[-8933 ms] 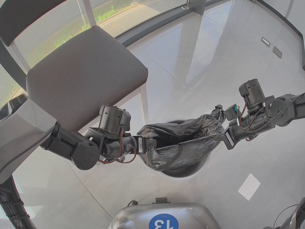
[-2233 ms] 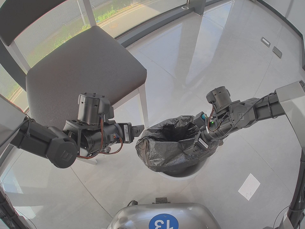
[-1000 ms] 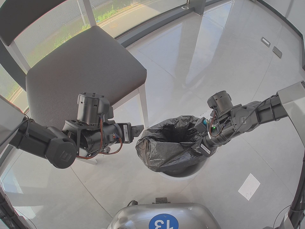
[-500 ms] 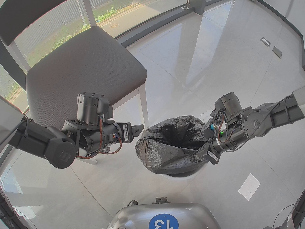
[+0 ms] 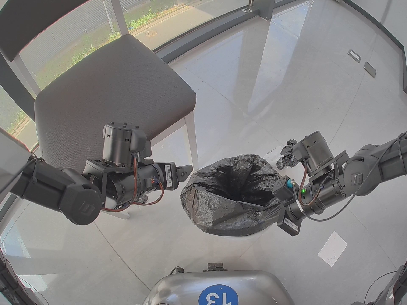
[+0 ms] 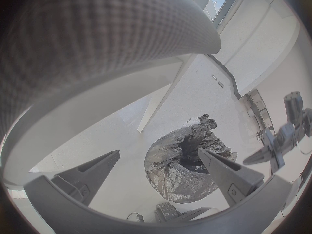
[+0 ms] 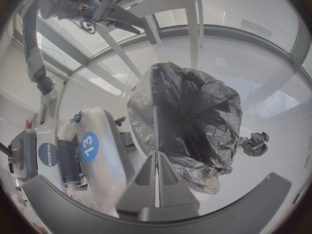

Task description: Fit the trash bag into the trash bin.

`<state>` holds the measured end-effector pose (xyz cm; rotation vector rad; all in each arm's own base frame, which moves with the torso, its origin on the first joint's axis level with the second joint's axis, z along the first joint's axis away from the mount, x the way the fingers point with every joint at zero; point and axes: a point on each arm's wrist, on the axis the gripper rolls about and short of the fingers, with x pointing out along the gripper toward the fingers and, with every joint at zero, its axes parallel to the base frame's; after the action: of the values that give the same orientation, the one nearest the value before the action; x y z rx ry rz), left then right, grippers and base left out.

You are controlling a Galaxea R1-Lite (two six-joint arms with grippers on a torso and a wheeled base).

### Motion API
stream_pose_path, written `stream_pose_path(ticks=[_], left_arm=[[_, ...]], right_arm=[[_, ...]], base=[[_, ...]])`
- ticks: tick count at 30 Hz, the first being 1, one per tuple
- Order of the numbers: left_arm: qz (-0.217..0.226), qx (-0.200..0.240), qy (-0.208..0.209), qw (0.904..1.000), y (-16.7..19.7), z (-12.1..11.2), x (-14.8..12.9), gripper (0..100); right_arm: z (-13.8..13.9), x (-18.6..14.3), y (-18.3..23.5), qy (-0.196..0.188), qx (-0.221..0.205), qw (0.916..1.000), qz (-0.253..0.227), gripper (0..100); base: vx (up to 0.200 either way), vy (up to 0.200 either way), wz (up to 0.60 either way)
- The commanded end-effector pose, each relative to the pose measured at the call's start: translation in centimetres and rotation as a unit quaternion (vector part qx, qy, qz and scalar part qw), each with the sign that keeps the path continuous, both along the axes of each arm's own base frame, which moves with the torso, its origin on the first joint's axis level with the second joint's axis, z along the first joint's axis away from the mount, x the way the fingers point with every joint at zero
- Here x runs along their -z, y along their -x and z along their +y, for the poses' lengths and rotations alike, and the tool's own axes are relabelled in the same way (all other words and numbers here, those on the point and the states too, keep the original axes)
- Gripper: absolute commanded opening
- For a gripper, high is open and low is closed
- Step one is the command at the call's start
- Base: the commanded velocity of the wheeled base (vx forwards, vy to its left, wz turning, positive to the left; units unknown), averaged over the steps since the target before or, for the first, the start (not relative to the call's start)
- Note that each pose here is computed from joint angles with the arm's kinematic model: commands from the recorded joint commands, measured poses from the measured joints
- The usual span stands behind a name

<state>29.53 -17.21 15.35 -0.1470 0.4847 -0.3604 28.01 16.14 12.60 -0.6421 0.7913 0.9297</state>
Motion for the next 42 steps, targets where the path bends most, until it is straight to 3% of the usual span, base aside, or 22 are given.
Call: stream_pose_path(ticks=[1, 5, 10, 14, 15, 28, 33, 42], left_arm=[[0.001, 0.001, 0.001, 1.0, 0.1, -0.1, 0.0, 100], [0.002, 0.001, 0.0, 1.0, 0.1, -0.1, 0.0, 100], [0.0, 0.001, 0.001, 1.0, 0.1, 0.0, -0.1, 100], [0.0, 0.001, 0.001, 1.0, 0.2, 0.1, -0.1, 100], [0.0, 0.0, 0.001, 1.0, 0.2, 0.1, -0.1, 100], [-0.001, -0.006, -0.001, 1.0, 0.3, 0.2, -0.2, 100], [0.001, -0.008, -0.001, 1.0, 0.2, 0.4, -0.1, 100], [0.002, -0.008, -0.001, 1.0, 0.1, 0.3, 0.1, 100]], right_arm=[[0.3, -0.4, 1.8, 0.0, -0.019, 0.9998, 0.0, 0], [0.3, -0.3, 2.1, 0.001, -0.02, 0.9998, 0.003, 0], [-0.7, -3.1, -2.2, -0.034, 0.028, 0.9973, -0.059, 0], [-0.7, -3.6, -3.8, -0.039, 0.039, 0.9961, -0.069, 0], [-0.7, -3.4, -4.0, -0.038, 0.039, 0.9962, -0.068, 100], [2.3, -0.7, -4.3, -0.024, 0.003, 0.9989, -0.039, 100], [2.4, -0.5, -4.3, -0.021, 0.0, 0.9991, -0.037, 100], [3.1, 2.8, -5.8, -0.002, -0.003, 1.0, -0.008, 100]], base=[[0.0, 0.0, 0.0], [0.0, 0.0, 0.0], [0.0, 0.0, 0.0], [0.0, 0.0, 0.0], [0.0, 0.0, 0.0], [0.0, 0.0, 0.0], [0.0, 0.0, 0.0], [0.0, 0.0, 0.0]])
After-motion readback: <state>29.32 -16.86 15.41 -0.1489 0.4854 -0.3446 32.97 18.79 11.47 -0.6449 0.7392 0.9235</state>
